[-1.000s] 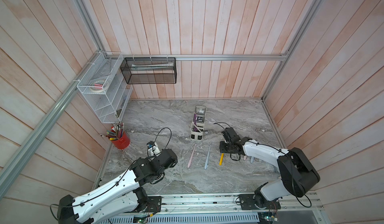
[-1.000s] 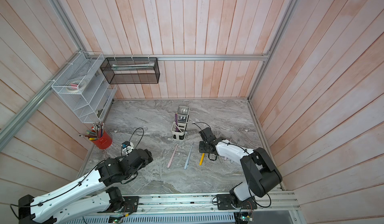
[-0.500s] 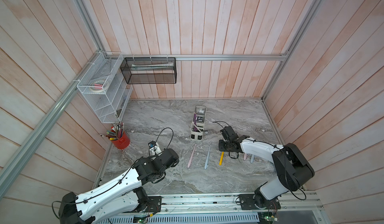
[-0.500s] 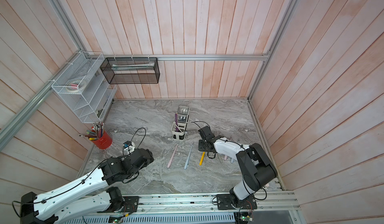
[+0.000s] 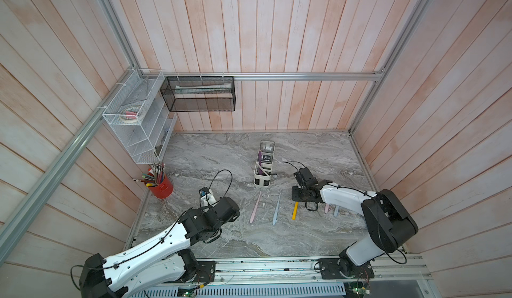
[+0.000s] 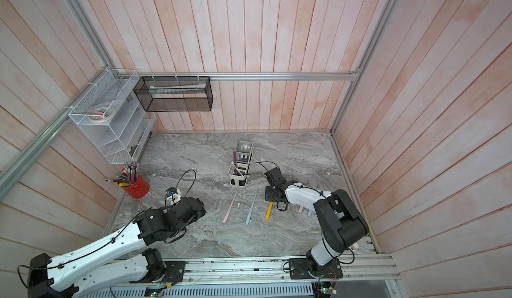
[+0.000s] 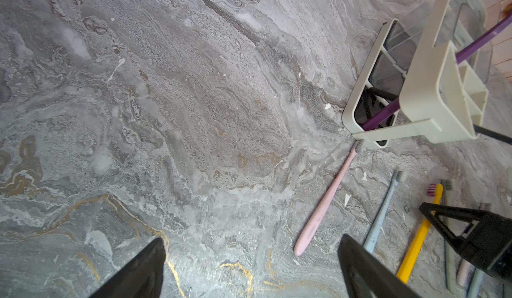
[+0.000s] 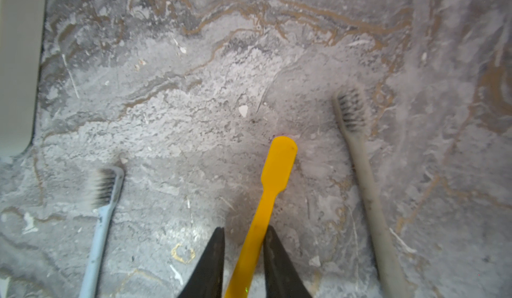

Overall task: Place the toothbrush into the toothbrush holder
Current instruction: Pick up the toothbrush from the center of the board, then place the toothbrush in the toothbrush holder.

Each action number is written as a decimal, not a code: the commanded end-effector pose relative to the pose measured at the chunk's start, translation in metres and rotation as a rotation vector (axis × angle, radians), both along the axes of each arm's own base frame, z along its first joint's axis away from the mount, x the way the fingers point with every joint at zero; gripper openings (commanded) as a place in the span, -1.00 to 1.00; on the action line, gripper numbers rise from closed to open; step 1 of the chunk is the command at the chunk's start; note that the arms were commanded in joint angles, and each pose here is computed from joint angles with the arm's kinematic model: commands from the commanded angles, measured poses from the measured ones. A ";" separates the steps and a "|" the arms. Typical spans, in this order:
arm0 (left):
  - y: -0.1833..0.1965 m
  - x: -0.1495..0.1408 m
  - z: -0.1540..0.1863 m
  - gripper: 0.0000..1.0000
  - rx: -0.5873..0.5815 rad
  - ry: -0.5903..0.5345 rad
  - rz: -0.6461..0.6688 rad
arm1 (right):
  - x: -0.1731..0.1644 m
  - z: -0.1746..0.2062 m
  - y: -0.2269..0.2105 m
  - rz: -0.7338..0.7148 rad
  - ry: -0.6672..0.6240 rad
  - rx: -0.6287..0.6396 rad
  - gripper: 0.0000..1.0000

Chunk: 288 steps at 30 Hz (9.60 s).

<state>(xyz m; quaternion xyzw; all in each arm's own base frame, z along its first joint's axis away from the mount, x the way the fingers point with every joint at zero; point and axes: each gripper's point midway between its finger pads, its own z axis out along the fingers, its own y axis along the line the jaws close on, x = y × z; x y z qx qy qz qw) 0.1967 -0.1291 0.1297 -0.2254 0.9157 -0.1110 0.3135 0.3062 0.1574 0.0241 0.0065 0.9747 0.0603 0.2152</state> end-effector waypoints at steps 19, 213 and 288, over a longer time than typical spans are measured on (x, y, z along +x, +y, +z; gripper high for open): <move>-0.006 0.004 0.009 0.96 -0.015 -0.023 -0.017 | 0.004 0.015 -0.001 0.001 -0.024 0.002 -0.73; -0.166 0.235 0.198 -1.00 0.194 -0.972 -0.262 | -0.162 0.306 0.060 0.694 -0.894 0.725 0.96; -0.168 0.244 0.096 -0.51 0.232 -0.820 -0.299 | -0.167 0.302 0.064 0.724 -0.886 0.750 0.97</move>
